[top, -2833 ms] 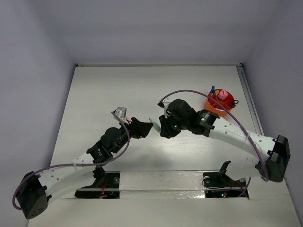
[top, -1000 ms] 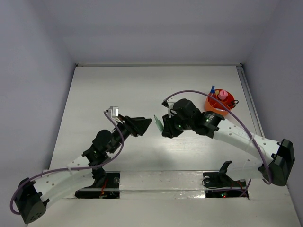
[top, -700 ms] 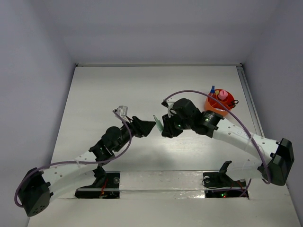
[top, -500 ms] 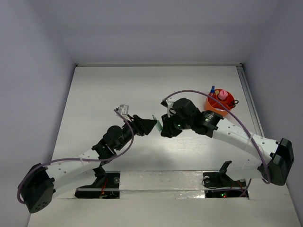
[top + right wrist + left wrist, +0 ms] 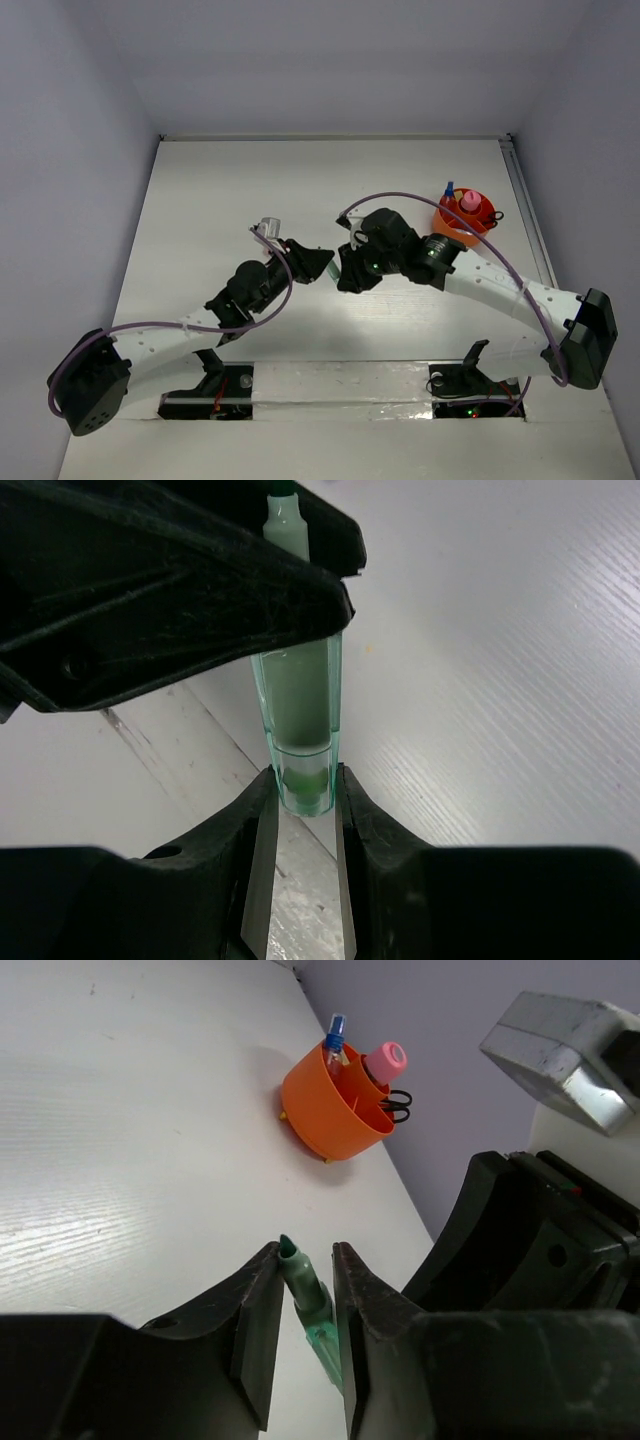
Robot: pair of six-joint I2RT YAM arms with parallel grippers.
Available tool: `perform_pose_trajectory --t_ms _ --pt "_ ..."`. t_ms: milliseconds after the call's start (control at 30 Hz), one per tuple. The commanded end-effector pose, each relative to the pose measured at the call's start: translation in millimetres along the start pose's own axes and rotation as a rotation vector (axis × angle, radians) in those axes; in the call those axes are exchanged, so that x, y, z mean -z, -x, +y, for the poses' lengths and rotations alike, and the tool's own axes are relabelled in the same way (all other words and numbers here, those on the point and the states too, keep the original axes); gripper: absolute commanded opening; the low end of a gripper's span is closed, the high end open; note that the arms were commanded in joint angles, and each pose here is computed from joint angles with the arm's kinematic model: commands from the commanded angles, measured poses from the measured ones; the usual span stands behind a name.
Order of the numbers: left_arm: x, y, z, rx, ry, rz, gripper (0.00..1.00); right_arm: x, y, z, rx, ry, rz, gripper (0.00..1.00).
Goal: Sort the stationery into containers
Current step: Close the pen cap on the pen.
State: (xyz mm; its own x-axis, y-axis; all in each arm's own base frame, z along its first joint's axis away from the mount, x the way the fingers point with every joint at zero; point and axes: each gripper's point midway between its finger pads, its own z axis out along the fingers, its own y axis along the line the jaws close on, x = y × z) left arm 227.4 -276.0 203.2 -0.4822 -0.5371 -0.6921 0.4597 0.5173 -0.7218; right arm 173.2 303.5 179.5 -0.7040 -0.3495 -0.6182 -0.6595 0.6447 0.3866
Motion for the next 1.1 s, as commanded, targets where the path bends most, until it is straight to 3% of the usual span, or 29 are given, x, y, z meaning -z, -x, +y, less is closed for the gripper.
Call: perform_pose_trajectory --t_ms 0,100,200,533,667,900,967,1000,1067 --pt "-7.9 28.0 -26.8 -0.005 -0.067 -0.088 0.22 -2.9 -3.8 2.5 0.023 0.022 0.003 0.00" --pt "-9.7 27.7 -25.7 -0.013 -0.059 -0.085 0.16 -1.5 -6.4 0.5 0.020 0.012 0.010 0.00" --pt "-11.1 27.9 -20.5 -0.039 -0.029 -0.082 0.00 1.0 -10.0 -2.9 0.017 -0.008 0.025 0.00" --pt "-5.6 26.7 -1.3 -0.221 0.053 -0.048 0.00 30.5 -8.6 -1.2 0.019 -0.042 0.032 0.00" --pt "-4.6 12.2 -3.7 -0.311 0.011 0.038 0.00 52.8 7.1 6.2 0.035 -0.047 -0.004 0.00" --pt "8.1 2.2 -18.6 -0.455 -0.105 0.124 0.00 73.3 2.1 17.3 0.043 -0.032 0.116 0.00" --pt "13.9 7.4 -22.4 -0.482 -0.118 0.114 0.16 74.8 0.8 21.4 0.043 -0.013 0.140 0.00" --pt "16.4 7.0 -21.7 -0.480 -0.120 0.110 0.34 76.5 1.1 22.1 0.044 -0.015 0.150 0.00" --pt "22.1 15.1 -30.2 -0.462 -0.148 0.070 0.46 74.4 1.3 22.2 0.042 -0.016 0.164 0.00"
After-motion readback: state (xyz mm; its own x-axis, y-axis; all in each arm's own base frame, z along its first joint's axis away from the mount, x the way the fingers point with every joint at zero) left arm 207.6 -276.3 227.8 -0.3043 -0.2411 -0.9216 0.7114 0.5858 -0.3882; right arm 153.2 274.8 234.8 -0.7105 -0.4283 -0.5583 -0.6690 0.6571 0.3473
